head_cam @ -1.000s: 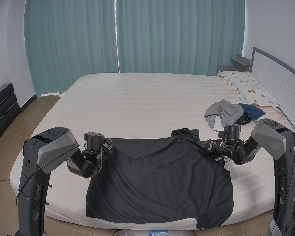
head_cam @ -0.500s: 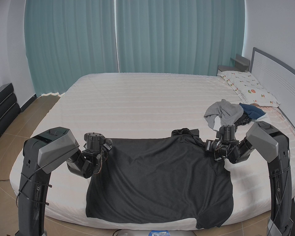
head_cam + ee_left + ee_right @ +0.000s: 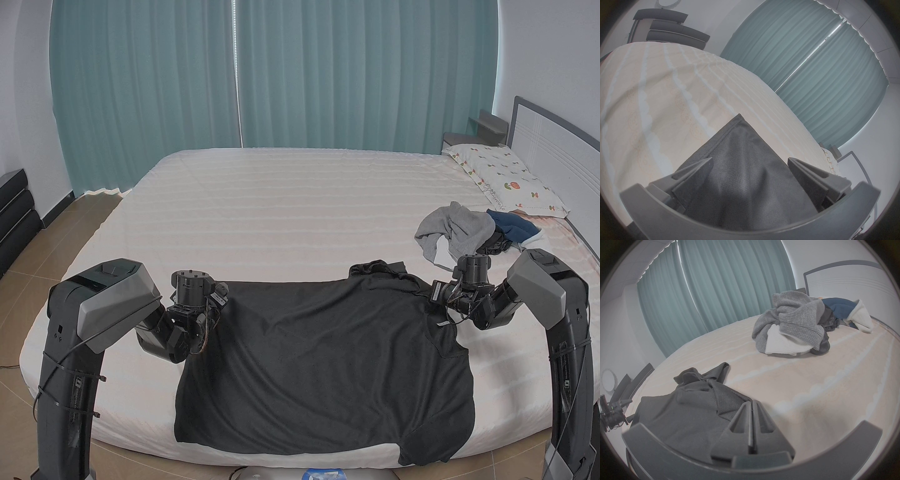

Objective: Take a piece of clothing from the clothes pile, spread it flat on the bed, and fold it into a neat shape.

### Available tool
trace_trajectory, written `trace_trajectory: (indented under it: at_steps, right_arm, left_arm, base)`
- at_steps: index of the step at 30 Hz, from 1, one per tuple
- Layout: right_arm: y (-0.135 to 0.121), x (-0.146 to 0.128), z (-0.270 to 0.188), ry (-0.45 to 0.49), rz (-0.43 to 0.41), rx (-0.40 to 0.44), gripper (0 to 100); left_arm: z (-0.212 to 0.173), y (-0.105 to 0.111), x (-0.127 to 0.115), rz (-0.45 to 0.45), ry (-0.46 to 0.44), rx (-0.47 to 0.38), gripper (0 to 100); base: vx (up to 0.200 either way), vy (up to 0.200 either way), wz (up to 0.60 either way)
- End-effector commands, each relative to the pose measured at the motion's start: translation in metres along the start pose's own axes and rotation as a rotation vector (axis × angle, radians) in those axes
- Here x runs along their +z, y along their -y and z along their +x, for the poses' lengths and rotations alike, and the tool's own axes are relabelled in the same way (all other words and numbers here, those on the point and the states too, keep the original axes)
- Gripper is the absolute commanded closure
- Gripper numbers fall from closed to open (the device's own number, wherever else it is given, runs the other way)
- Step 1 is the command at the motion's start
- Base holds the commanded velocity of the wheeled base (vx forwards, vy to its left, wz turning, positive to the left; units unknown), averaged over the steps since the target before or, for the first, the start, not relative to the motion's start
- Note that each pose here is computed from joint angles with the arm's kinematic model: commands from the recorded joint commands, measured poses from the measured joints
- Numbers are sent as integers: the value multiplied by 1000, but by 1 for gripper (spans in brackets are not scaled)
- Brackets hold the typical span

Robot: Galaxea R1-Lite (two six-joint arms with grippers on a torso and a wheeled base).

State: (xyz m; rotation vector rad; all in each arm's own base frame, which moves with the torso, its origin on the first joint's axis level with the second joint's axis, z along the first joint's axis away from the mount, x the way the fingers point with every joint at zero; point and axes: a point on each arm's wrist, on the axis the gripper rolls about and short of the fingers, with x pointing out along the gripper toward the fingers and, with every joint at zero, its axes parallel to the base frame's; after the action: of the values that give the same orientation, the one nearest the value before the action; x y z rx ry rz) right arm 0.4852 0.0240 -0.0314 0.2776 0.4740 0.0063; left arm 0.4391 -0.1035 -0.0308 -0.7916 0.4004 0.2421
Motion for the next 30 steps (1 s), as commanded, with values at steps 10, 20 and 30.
trace_trajectory:
  at_steps: [10,20,30]
  right_arm:
    - [12,2,8,32,27,-55,100]
    - [14,0,3,13,60,-49,0]
    - [-8,52,-10,129,144,50,0]
  left_arm:
    - [0,-1,-1,0,-1,2,0]
    - [0,-1,-1,0,-1,2,0]
    - [0,-1,-1,1,-2,4,0]
  base:
    - [0,0,0]
    - [0,0,0]
    - [0,0,0]
